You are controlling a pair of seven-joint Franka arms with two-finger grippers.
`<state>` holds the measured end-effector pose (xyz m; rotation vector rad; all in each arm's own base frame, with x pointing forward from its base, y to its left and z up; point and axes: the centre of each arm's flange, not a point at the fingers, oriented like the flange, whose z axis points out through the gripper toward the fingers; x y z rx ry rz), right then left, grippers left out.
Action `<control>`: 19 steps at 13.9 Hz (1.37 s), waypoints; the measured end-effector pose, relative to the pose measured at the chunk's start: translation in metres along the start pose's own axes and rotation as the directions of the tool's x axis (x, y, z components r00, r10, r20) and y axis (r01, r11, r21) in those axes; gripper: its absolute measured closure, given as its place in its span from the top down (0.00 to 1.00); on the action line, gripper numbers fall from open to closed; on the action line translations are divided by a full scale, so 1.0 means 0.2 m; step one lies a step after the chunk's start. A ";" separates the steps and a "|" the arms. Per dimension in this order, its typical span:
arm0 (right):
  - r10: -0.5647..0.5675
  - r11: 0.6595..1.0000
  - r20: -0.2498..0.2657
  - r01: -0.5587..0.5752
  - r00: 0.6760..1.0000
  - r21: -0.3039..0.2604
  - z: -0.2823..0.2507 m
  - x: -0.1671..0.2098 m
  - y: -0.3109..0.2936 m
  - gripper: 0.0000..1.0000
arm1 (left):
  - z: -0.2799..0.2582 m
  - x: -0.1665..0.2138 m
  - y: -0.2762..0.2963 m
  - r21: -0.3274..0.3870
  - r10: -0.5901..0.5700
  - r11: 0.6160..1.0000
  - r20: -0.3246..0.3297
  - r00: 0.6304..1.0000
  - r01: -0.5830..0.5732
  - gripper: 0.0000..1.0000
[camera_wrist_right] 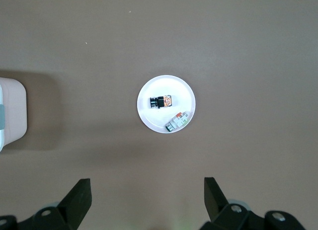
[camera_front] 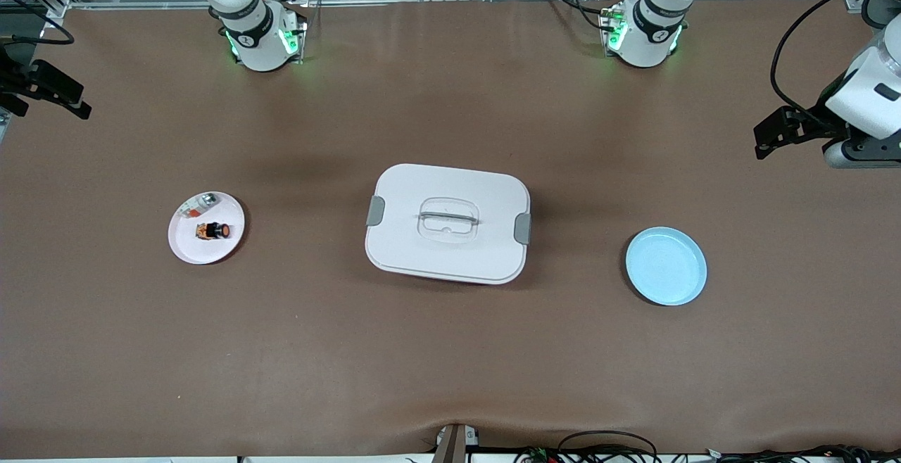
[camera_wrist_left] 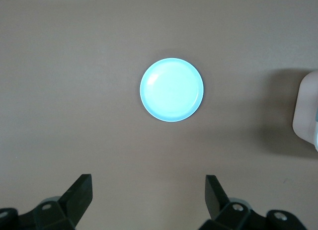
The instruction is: Transfer orange switch to right arm and place
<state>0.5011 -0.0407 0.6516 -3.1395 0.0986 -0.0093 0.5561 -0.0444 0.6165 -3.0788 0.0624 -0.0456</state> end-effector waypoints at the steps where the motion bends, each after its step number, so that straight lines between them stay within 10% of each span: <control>1: 0.000 1.000 0.000 0.000 1.000 0.000 0.00 0.00 0.00 1.00 | 0.00 0.00 0.00 0.000 0.000 1.000 0.000 1.000 0.000 1.00; 19: 0.000 1.000 0.001 0.000 1.000 0.000 0.00 0.00 0.00 1.00 | 0.00 0.01 0.00 -0.001 0.009 1.000 -0.005 1.000 -0.009 1.00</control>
